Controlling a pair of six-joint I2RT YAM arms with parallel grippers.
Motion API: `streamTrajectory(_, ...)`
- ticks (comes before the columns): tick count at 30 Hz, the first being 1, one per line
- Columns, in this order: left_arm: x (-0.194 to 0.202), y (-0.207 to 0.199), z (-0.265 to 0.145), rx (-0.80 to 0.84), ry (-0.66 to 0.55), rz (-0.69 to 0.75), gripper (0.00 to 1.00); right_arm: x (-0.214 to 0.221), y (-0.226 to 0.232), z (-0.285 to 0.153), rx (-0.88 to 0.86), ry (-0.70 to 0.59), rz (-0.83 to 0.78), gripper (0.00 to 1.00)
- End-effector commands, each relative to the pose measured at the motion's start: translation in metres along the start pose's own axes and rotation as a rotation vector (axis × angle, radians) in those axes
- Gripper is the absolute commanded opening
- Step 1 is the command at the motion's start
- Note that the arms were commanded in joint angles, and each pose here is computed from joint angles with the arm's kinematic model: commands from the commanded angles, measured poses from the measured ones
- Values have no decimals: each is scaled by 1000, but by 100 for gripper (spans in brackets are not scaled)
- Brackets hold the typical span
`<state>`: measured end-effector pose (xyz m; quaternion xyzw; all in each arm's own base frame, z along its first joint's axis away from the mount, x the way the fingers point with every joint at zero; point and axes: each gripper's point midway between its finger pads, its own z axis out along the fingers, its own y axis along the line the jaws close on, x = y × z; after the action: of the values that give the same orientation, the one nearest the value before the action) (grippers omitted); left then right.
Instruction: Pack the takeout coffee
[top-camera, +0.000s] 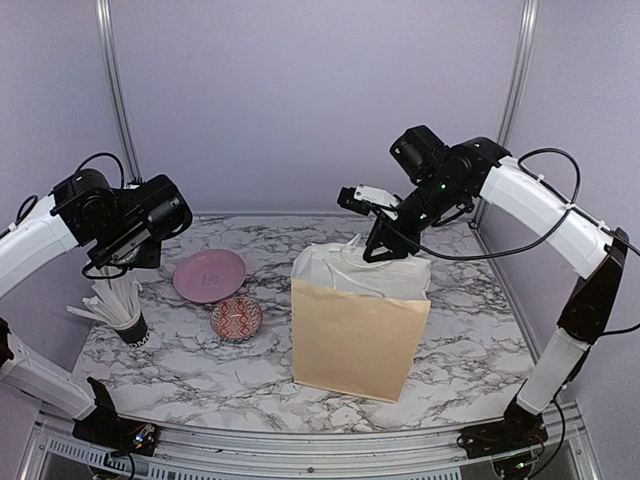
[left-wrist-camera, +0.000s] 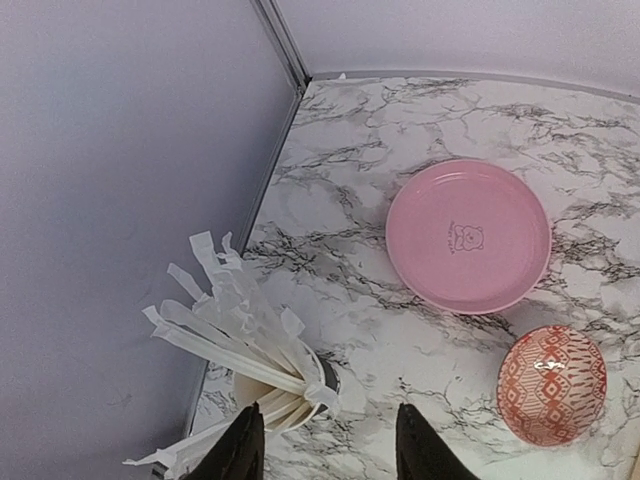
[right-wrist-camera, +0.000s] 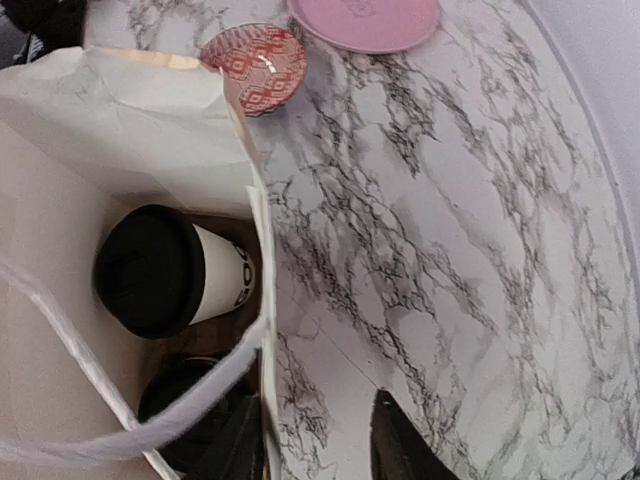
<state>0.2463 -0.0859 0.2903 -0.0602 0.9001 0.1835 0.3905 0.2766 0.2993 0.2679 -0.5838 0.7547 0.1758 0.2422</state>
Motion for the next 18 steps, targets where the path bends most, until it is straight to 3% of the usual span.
streamTrajectory(1, 5, 8, 18, -72, 42, 32, 40, -19, 4, -26, 2, -87, -28, 42)
streamTrajectory(8, 14, 11, 39, -123, 101, 47, 40, -32, 20, -68, 11, -196, -70, 62)
streamTrajectory(18, 26, 2, 69, -115, 167, 58, 27, -27, 14, -91, 52, -237, -59, 64)
